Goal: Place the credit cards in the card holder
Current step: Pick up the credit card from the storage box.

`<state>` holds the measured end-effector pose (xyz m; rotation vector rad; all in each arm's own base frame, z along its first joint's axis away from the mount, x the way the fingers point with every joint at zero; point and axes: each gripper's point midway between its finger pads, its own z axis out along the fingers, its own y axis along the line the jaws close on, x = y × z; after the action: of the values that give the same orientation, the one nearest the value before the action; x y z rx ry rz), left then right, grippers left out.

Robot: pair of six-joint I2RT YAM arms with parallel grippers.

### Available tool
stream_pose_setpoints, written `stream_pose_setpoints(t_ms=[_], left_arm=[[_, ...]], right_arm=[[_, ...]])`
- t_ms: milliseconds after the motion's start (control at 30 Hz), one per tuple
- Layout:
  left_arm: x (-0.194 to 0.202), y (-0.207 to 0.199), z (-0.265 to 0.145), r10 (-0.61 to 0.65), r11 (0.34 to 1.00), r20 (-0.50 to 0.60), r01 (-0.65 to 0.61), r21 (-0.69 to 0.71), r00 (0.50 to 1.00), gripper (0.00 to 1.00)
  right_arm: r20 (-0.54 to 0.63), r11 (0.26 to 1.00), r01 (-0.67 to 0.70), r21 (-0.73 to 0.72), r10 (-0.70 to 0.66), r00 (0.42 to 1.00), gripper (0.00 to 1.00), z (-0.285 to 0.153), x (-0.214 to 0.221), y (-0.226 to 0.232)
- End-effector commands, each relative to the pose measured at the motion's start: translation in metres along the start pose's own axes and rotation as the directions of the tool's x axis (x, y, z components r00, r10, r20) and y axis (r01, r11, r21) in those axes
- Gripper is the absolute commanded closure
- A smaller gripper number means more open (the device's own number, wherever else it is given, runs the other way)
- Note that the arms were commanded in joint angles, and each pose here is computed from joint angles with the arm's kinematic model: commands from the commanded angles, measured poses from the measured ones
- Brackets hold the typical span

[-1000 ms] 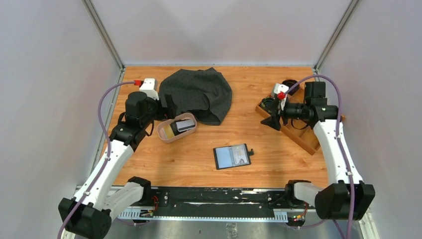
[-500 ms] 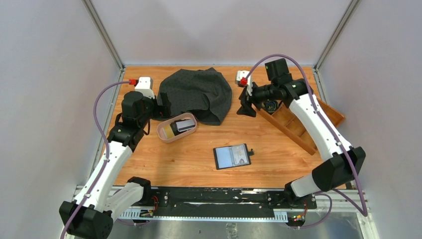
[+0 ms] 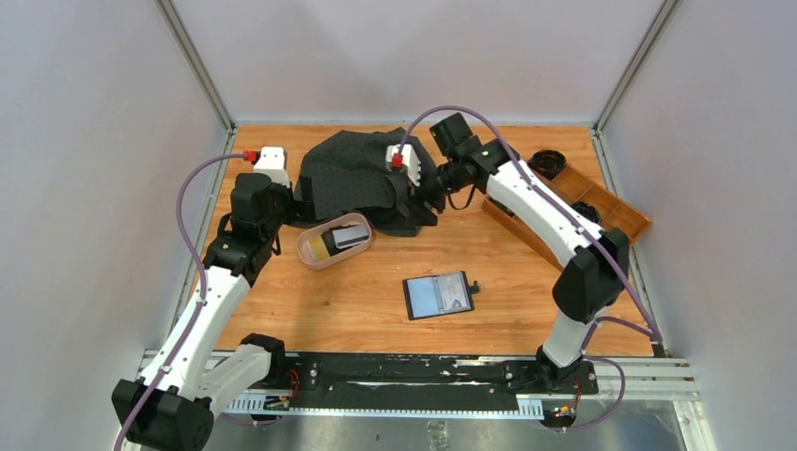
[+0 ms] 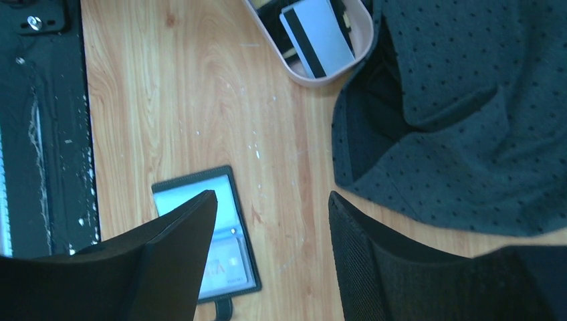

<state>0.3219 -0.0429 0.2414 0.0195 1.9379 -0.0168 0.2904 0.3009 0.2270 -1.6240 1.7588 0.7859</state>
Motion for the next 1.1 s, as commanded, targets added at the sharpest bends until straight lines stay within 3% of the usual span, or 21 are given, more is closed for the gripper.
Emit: stream_pose_setpoints(t_ms=[0,267,400,500,633,767,833,933,1067], left_arm=[[0.006,0.017,0.002,0.012,0.996,-0.018,-0.014,-0.087,1.0,0.0],[0.013,0.032,0.005,-0.01,0.983,-0.043,0.002,-0.186,0.999,0.0],[0.014,0.034,0.004,-0.007,0.981,-0.043,-0.001,-0.193,0.999,0.0],[0.012,0.023,0.005,-0.006,0.992,-0.033,0.002,-0.129,0.999,0.0],[0.008,-0.025,0.004,-0.097,0.988,-0.037,0.101,0.117,0.995,0.0],[0.025,-0.084,0.004,-0.287,0.87,-0.188,0.337,0.359,0.939,0.0],[0.036,-0.095,0.006,-0.338,0.831,-0.251,0.413,0.374,0.907,0.01],[0.059,-0.091,0.016,-0.381,0.829,-0.276,0.458,0.319,0.882,0.05],[0.087,-0.085,0.033,-0.42,0.833,-0.298,0.494,0.249,0.857,0.18]], right_arm=[[0.0,0.995,-0.087,-0.057,0.087,0.996,0.35,0.028,-0.019,0.009],[-0.021,0.925,-0.371,-0.084,0.37,0.929,0.35,0.106,-0.039,0.015],[-0.053,0.939,-0.335,-0.081,0.331,0.942,0.35,0.131,-0.042,0.027],[-0.067,0.965,-0.238,-0.109,0.232,0.97,0.34,0.115,-0.039,0.033],[-0.05,0.978,-0.111,-0.177,0.104,0.993,0.33,0.063,-0.017,0.046],[0.013,0.981,-0.079,-0.175,0.083,0.996,0.33,0.021,0.007,0.049],[0.023,0.978,-0.096,-0.187,0.102,0.995,0.33,0.014,0.021,0.052],[0.044,0.967,-0.123,-0.223,0.136,0.99,0.33,0.008,0.04,0.059],[0.097,0.946,-0.187,-0.266,0.219,0.971,0.33,-0.002,0.052,0.058]])
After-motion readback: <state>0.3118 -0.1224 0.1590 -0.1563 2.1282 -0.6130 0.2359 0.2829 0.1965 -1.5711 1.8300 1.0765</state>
